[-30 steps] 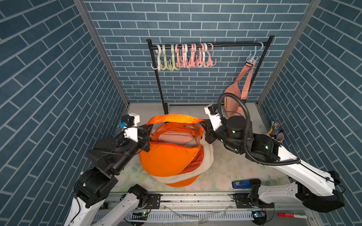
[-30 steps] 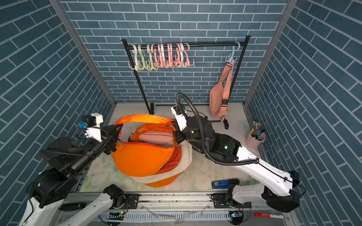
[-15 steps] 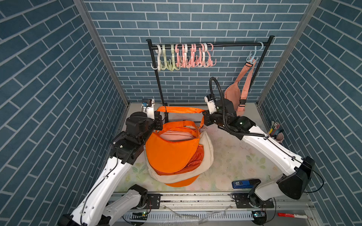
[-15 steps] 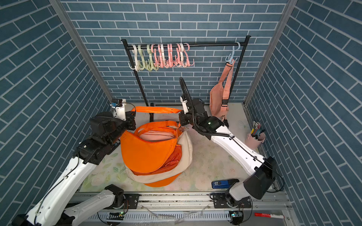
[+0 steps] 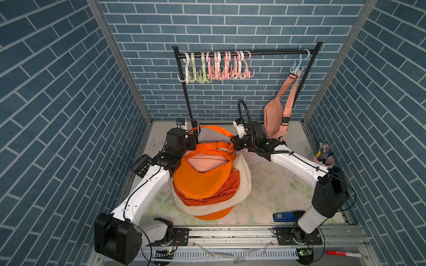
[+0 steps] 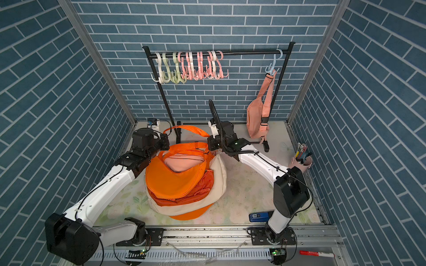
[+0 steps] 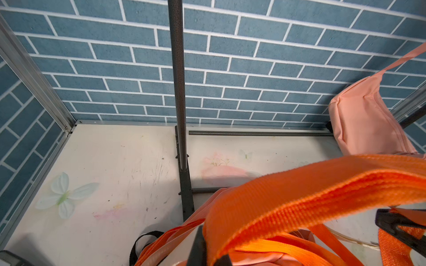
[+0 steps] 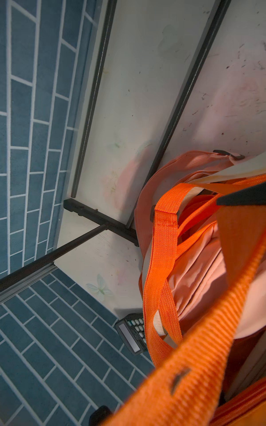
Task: Take the bag off the hook
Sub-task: Place the bag inside the bag, then adjust the hanger on the clothesline.
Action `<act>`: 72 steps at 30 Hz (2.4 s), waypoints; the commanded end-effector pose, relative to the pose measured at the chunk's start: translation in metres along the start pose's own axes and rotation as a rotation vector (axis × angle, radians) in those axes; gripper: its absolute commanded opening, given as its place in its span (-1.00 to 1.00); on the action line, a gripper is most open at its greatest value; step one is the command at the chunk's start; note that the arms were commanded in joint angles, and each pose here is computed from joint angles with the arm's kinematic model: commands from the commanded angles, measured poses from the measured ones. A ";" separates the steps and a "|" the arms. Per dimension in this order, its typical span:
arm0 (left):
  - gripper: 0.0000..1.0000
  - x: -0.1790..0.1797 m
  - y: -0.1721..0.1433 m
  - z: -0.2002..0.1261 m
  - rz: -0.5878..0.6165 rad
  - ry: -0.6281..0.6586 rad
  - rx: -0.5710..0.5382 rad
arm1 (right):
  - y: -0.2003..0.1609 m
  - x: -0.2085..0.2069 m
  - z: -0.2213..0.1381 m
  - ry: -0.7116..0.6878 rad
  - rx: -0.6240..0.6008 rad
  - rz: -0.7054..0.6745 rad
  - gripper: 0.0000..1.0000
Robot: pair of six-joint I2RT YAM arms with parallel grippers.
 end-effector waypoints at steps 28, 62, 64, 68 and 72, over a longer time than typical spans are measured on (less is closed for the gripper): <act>0.99 -0.013 0.048 -0.110 0.004 -0.121 -0.101 | 0.056 -0.048 -0.116 -0.173 -0.151 -0.002 0.53; 0.99 -0.001 0.004 -0.137 0.045 -0.210 -0.137 | 0.110 -0.275 -0.233 -0.333 -0.481 0.320 0.55; 0.99 0.001 0.004 -0.135 0.050 -0.198 -0.135 | 0.116 -0.284 -0.225 -0.321 -0.485 0.315 0.51; 0.99 0.004 0.004 -0.132 0.049 -0.182 -0.129 | 0.125 -0.303 -0.211 -0.305 -0.484 0.324 0.46; 0.99 0.007 0.003 -0.128 0.049 -0.170 -0.117 | 0.133 -0.321 -0.197 -0.284 -0.483 0.336 0.41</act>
Point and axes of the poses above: each gripper's point midway between its finger pads, its own z axis out along the fingers, its own x axis along the line the jaws close on, y = z × x, the point moved 2 cm from there along -z, back along the fingers, and after that the axes turned 14 degrees about -z, right-handed, at the moved point
